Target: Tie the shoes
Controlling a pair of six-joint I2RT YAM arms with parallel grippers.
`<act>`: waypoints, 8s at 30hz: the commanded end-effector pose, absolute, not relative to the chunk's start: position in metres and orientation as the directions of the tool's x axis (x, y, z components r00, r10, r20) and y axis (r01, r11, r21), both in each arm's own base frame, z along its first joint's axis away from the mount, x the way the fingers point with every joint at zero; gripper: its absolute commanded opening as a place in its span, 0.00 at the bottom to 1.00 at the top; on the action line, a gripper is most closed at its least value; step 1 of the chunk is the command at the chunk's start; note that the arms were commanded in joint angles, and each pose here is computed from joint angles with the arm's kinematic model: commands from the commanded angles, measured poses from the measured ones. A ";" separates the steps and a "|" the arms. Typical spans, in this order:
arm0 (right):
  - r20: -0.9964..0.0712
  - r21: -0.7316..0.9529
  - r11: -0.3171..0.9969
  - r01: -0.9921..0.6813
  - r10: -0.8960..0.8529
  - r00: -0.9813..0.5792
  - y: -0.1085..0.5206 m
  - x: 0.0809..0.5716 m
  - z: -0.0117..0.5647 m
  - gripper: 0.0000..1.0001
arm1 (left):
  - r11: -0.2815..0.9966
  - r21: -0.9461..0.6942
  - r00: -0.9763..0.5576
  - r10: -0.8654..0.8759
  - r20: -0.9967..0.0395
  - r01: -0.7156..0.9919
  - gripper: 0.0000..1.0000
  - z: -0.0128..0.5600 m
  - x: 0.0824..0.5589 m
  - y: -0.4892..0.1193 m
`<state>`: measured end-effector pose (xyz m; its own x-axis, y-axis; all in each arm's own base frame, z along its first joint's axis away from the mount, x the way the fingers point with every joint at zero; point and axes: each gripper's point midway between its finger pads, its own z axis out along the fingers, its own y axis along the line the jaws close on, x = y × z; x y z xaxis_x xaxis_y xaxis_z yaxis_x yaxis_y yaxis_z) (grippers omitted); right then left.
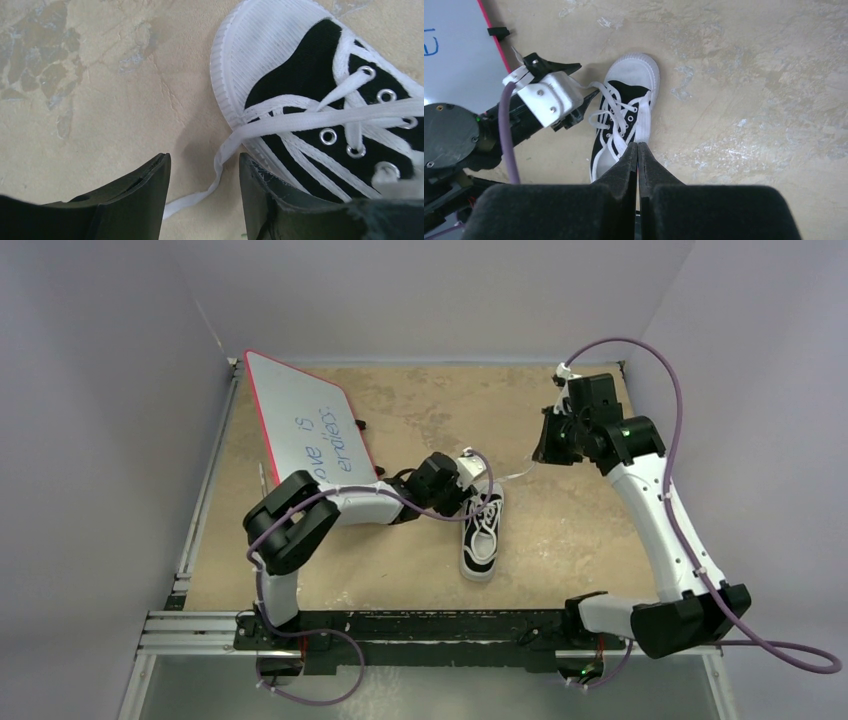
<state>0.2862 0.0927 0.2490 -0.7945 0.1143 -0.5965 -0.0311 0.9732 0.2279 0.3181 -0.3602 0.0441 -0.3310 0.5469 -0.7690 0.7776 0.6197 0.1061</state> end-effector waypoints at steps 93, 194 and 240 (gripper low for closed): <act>-0.588 0.383 0.922 -0.051 0.200 -0.784 0.117 0.290 0.270 0.00 | 0.325 -0.410 -0.462 0.100 -0.881 0.852 0.06 0.155 0.269 -0.419; -0.707 -0.294 -0.041 -0.955 -0.663 0.246 0.174 0.190 0.167 0.39 | 0.217 -0.586 -0.624 0.230 -0.747 0.781 0.00 0.095 0.243 -0.427; -0.659 -0.281 -0.015 -0.960 -0.723 0.205 0.210 0.205 0.149 0.00 | 0.209 -0.629 -0.662 0.219 -0.716 0.749 0.00 0.096 0.246 -0.424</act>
<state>0.2374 0.1782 0.0871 0.4530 -0.8111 -0.3700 -0.8392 -0.2479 -0.4839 0.2465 -0.4207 0.0813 -0.6768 0.2353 -0.6975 0.7359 0.2431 -0.6320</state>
